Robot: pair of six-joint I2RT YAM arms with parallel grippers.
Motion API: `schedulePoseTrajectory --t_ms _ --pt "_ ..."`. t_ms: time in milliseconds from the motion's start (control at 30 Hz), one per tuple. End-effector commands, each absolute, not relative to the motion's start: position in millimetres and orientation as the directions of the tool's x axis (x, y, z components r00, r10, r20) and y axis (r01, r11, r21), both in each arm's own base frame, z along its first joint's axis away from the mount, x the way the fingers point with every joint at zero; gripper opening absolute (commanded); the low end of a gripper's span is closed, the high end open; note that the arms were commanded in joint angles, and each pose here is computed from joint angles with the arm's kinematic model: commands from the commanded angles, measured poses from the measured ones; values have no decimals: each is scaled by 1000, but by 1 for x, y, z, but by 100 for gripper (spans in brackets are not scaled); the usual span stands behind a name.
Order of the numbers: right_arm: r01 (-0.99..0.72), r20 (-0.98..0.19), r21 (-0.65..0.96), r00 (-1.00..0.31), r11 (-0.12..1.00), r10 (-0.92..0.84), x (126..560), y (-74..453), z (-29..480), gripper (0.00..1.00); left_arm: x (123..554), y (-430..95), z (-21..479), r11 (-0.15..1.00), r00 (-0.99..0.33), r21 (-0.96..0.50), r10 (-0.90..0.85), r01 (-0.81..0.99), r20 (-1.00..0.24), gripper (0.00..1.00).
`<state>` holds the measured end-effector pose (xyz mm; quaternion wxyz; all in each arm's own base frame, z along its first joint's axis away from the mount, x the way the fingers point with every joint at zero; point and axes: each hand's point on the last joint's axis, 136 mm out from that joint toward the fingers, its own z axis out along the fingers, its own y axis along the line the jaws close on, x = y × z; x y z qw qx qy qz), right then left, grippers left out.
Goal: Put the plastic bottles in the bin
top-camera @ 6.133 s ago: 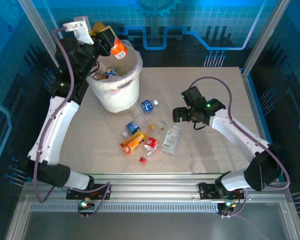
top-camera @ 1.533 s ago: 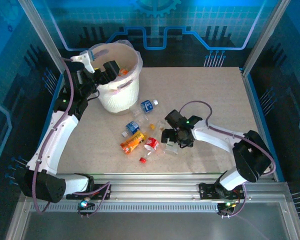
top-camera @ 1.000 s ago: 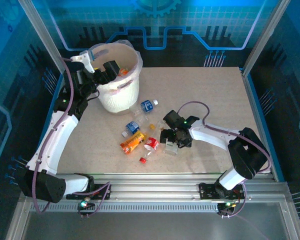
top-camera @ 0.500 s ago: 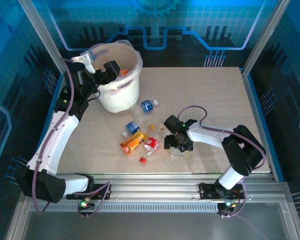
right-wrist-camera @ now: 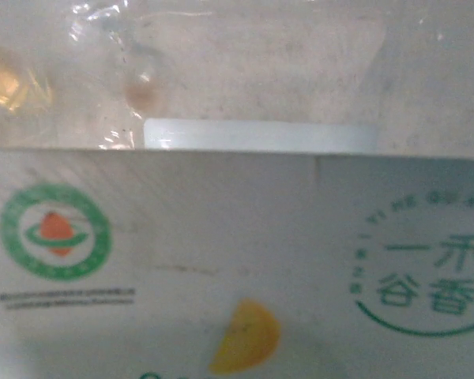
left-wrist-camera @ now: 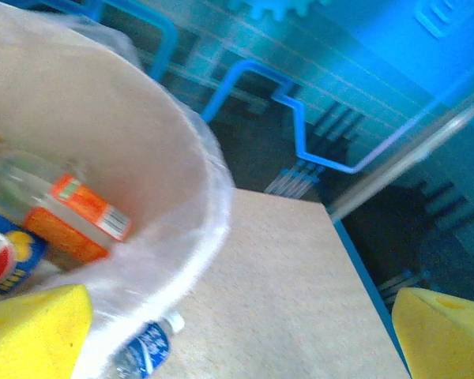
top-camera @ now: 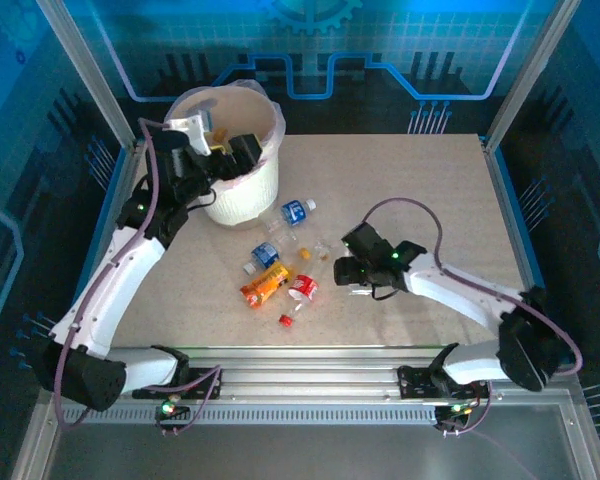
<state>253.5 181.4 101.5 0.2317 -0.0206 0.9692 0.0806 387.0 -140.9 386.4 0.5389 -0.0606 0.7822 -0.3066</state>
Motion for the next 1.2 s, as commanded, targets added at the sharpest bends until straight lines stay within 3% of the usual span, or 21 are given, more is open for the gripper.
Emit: schedulePoseTrajectory --t_ms 0,167,400,867,1167 --pt "-180 -613 150 -789 972 -51 265 184 137 62 362 -174 385 778 -470 -533 -354 332 -809 99" --pt "-298 -765 210 -643 931 -34 273 197 186 61 345 -213 373 686 -555 -595 -325 419 -766 99" --pt "-475 -869 249 -495 844 -22 273 225 231 61 316 -271 363 575 -621 -605 -201 551 -757 99" --pt "-648 -923 259 -385 717 -15 263 263 277 61 282 -300 332 535 -652 -565 -35 628 -757 98" --pt "-681 -931 259 -365 685 -11 262 276 289 61 282 -299 313 559 -677 -564 -4 609 -736 88"
